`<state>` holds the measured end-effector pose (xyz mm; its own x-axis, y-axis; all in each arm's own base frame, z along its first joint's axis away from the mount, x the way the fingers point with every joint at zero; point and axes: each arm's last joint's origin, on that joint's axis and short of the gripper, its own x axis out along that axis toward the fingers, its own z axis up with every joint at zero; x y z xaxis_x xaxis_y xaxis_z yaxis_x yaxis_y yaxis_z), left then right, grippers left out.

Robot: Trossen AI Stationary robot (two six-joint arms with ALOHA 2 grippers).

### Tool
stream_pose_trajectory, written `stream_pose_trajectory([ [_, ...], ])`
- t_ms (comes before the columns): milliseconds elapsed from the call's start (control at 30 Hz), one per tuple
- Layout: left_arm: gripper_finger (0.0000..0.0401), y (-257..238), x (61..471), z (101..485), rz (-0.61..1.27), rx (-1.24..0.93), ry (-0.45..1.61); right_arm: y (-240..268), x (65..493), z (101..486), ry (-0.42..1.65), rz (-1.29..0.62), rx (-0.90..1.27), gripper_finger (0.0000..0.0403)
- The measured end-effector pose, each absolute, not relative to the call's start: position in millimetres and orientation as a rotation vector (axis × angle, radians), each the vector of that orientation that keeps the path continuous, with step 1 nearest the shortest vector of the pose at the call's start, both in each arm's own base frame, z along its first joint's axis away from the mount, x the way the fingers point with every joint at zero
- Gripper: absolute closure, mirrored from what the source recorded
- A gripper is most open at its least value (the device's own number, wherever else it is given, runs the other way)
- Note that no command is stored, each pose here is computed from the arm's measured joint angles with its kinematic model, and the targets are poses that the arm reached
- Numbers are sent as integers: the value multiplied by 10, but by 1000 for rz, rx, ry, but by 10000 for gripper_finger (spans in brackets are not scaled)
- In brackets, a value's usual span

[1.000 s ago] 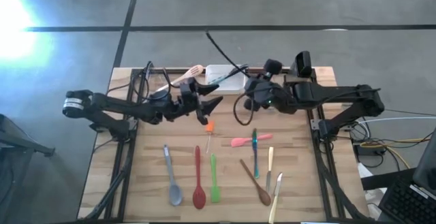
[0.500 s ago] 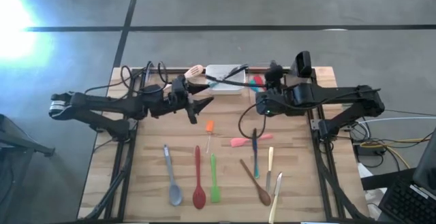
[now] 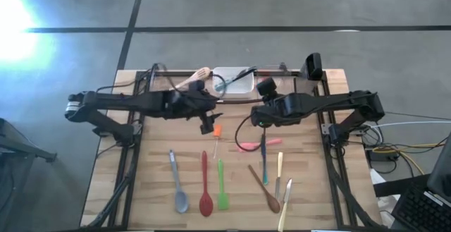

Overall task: Pick & Place Kitchen Items
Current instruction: Put the black serving spoon into the left transparent bin

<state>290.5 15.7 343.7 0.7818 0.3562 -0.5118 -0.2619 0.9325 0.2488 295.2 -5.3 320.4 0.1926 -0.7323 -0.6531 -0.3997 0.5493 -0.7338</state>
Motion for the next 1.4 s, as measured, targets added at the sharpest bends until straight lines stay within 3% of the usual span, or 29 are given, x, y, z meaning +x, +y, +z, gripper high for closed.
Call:
stream_pose_trajectory([
  [500,135,121,3483,3131,569,596,824,-28,2979,3240,1352,-277,-895,391],
  [767,142,99,3661,3121,547,688,860,-25,2984,3236,1347,-263,-878,391],
  [933,203,82,3683,3122,544,687,855,-24,2985,3236,1344,-268,-867,391],
  [1167,375,67,3639,3112,543,676,877,-28,2989,3237,1342,-276,-875,391],
  [1400,385,57,3635,3106,549,630,867,-28,2989,3233,1345,-272,-875,390],
])
